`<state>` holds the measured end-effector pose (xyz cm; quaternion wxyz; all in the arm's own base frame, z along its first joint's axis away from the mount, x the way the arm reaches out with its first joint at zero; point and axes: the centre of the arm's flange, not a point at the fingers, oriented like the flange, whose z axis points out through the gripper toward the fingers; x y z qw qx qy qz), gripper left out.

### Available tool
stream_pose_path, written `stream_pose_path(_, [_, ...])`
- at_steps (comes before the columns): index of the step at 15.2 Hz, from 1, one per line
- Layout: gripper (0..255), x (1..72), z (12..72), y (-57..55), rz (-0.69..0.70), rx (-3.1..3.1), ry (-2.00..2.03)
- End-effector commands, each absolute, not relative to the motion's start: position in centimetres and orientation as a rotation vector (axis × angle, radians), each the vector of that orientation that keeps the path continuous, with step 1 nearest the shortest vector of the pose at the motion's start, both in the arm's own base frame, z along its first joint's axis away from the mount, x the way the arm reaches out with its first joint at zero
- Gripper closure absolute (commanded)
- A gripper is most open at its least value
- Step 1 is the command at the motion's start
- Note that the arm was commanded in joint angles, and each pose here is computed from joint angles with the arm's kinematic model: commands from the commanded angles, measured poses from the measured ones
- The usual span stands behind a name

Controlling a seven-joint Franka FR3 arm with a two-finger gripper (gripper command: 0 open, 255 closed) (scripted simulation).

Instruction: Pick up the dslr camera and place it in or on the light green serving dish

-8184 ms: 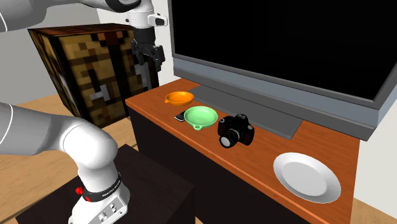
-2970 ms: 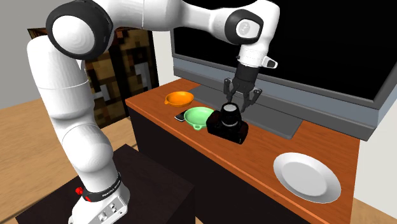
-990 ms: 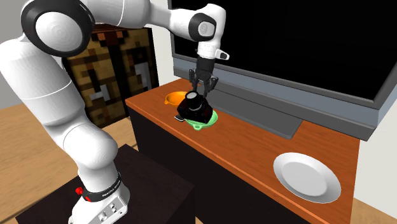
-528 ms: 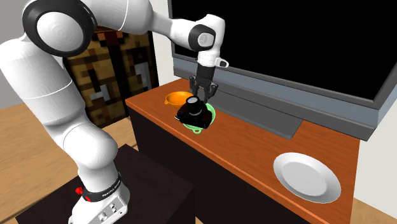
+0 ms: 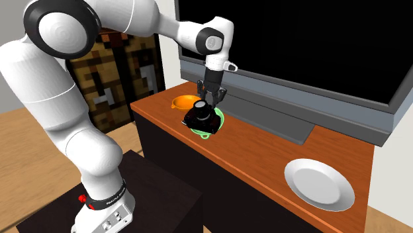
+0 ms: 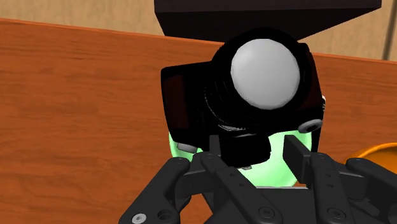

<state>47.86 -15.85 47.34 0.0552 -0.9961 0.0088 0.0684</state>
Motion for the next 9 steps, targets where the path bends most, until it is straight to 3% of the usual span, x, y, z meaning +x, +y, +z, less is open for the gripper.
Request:
stream_pose_path(1, [0, 47.7, 46.7, -15.9, 0.23, -3.02, 0.03])
stream_pose_path(6, [0, 47.8, 46.7, -15.9, 0.23, -3.02, 0.03])
stream_pose_path(9, [0, 48.4, 50.6, -16.3, 0.23, -3.02, 0.03])
